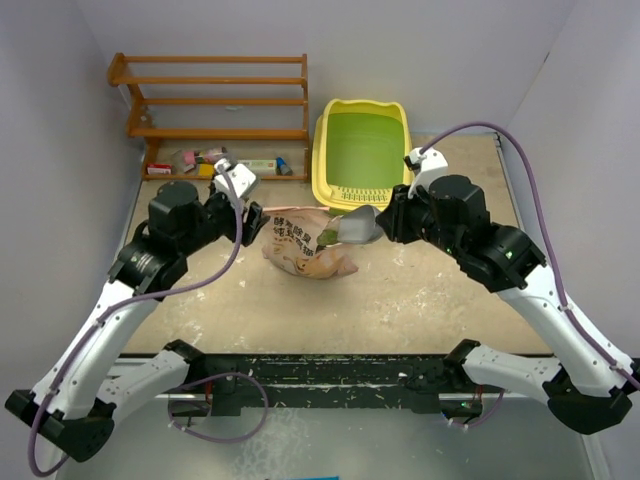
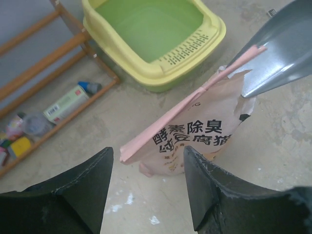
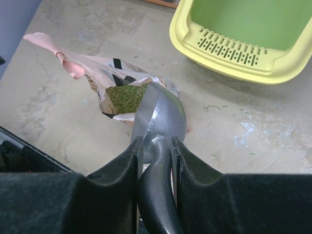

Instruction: Fill the litter box with clean litter

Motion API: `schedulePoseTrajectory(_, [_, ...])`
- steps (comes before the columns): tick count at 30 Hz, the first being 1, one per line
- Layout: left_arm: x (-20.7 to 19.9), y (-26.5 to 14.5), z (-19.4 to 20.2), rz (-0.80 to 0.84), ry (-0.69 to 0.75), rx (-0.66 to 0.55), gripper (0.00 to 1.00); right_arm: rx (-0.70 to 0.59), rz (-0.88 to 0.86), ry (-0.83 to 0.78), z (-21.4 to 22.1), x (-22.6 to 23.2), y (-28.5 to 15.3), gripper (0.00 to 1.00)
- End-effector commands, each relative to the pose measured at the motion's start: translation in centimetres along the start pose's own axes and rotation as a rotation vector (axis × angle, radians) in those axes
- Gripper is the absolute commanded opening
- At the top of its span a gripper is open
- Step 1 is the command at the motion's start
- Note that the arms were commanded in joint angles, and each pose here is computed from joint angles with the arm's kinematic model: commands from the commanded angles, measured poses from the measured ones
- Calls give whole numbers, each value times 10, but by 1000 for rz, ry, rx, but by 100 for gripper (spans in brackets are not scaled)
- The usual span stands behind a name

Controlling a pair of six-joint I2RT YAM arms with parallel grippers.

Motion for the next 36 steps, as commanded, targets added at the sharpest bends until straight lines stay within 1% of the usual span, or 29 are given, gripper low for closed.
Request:
schedulePoseTrajectory(1, [-10,-11,-15,132,260,-135,64,-90,-26,0,-23,1,-16,0])
schedulePoseTrajectory(3, [-11,-8,-7,177,327,-129,64,-82,-32,-2,-23,1,-15,0])
schedulePoseTrajectory(5, [-11,0,3,221,392,-97,66,-78,-37,-3,-24,2,-16,0])
schedulePoseTrajectory(7, [-11,8,10,254,422,-70,65,-74,-38,-4,-26,2,-18,0])
schedulePoseTrajectory(9, [-10,16,13,266,451,-73,65,-78,-40,-3,-28,2,-20,0])
schedulePoseTrajectory(13, [0,33,9,202,488,-117,64,-77,-49,-9,-30,3,-21,0])
schedulePoseTrajectory(18, [8,48,11,173,551,-108,64,-61,-57,-16,-28,4,-18,0])
schedulePoseTrajectory(22, [10,48,2,144,561,-140,64,-54,-60,-16,-28,4,-18,0])
schedulePoseTrajectory(26, [8,37,-12,124,598,-195,64,-61,-49,-16,-27,2,-22,0])
schedulePoseTrajectory(29, [6,32,-20,135,633,-211,68,-59,-43,-24,-27,1,-23,0])
schedulePoseTrajectory(32, [-1,38,-11,238,686,-158,71,-59,-40,-29,-27,0,-24,0])
schedulePoseTrajectory(36, [-5,55,6,365,690,-22,71,-67,-45,-25,-27,1,-25,0])
Point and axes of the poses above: each gripper's point midway between its finger pads, its own y axis out along the fingers, its own x axis along the line the jaws close on, z = x × y, the point moved 6 cm from there along -y, back along the fingers, and after that the axes turned 14 degrees about -y, right-handed, at the moved point
